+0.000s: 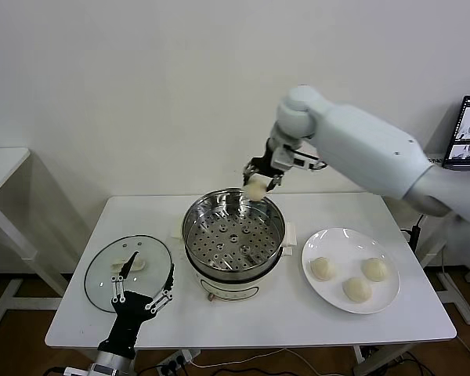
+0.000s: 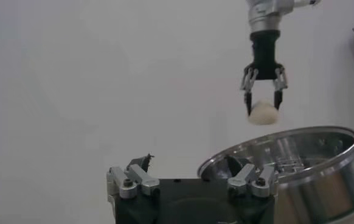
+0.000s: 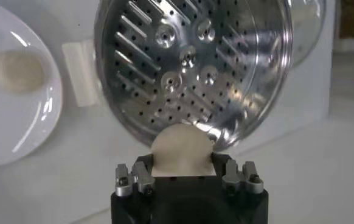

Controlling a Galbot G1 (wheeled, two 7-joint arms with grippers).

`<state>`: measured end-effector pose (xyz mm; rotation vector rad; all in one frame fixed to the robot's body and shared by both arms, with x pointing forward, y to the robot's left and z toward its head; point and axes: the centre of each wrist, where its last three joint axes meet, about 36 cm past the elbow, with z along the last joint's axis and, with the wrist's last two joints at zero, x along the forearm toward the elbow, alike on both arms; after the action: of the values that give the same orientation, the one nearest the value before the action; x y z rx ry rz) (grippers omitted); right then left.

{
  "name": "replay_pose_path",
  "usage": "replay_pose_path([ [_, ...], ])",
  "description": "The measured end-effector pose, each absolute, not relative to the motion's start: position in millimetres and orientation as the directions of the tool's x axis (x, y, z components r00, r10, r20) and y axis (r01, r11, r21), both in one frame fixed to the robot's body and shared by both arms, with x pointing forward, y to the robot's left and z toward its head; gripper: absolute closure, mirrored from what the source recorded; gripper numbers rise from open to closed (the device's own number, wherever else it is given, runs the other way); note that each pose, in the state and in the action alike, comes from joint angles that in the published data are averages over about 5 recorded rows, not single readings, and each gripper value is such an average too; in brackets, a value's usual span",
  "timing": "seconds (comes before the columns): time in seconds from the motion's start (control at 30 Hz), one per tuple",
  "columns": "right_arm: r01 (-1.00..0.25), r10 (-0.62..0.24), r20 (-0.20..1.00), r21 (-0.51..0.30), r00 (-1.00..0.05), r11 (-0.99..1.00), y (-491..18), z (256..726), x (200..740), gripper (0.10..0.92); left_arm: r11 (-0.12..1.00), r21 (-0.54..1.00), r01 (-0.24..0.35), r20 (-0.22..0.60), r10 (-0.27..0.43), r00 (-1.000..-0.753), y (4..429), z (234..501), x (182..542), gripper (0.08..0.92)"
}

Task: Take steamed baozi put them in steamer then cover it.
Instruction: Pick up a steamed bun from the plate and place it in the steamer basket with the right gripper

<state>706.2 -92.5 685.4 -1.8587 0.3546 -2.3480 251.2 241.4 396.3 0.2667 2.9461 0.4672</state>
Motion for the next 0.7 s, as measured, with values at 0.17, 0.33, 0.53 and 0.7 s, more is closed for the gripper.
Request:
replay_pose_path([
  [0.17, 0.005, -0.226, 0.949, -0.231, -0.221, -0.973, -66.7, 663.8, 705.6, 0.352, 0.935, 0.319, 0.154, -0.114, 0.199, -0.973, 241.5, 395.9, 250.0, 0.177],
  [0.33, 0.026, -0.211, 0.955, -0.211, -0.209, -0.977, -50.6, 645.6, 706.4, 0.352, 0.934, 0.321, 0.155, -0.115, 0.201, -0.973, 242.0, 396.1, 250.0, 0.177],
  [0.53, 0.035, -0.193, 0.962, -0.19, -0.194, -0.981, -35.8, 625.4, 706.6, 0.35, 0.934, 0.321, 0.155, -0.117, 0.202, -0.972, 241.6, 396.4, 250.4, 0.177],
  [0.7, 0.035, -0.178, 0.966, -0.175, -0.187, -0.984, -27.3, 615.5, 706.8, 0.346, 0.934, 0.322, 0.154, -0.114, 0.2, -0.973, 242.5, 395.9, 250.0, 0.177],
])
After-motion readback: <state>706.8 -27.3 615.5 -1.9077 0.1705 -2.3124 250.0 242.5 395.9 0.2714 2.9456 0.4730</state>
